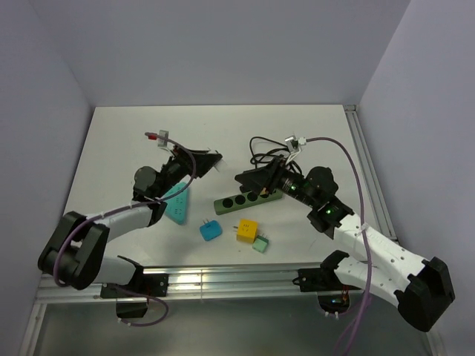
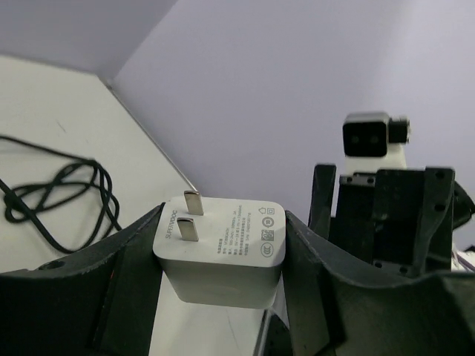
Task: Insert the plug
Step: Adjust the plug.
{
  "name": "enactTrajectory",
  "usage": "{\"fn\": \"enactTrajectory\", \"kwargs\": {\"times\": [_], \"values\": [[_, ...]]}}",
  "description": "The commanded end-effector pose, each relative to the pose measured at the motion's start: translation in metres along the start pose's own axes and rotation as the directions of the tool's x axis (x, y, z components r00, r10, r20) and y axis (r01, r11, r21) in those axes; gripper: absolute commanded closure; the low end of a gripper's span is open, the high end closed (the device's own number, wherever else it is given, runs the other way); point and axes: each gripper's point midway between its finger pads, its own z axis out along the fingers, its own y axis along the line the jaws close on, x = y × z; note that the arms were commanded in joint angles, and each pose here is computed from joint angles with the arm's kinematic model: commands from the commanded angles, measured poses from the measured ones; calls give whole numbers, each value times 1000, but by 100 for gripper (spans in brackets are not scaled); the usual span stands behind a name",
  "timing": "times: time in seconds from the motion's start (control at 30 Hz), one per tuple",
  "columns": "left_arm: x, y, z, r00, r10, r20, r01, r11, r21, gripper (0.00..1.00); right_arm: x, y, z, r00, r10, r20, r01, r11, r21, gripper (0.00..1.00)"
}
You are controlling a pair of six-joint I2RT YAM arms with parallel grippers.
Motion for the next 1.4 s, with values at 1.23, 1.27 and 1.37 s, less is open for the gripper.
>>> {"fn": "enactTrajectory", "kwargs": {"times": [1.23, 1.27, 1.37], "values": [[-87, -183, -16, 712, 496, 497, -702, 505, 502, 100, -65, 56, 51, 404, 892, -203, -877, 315, -362, 25], [-87, -186, -18, 706, 494, 508, -708, 492, 506, 100, -64, 64, 54, 385, 893, -234, -881, 281, -380, 25], [-86, -190, -21, 698, 498, 514, -716, 476, 511, 100, -61, 70, 60, 342, 893, -293, -880, 195, -434, 26]]}}
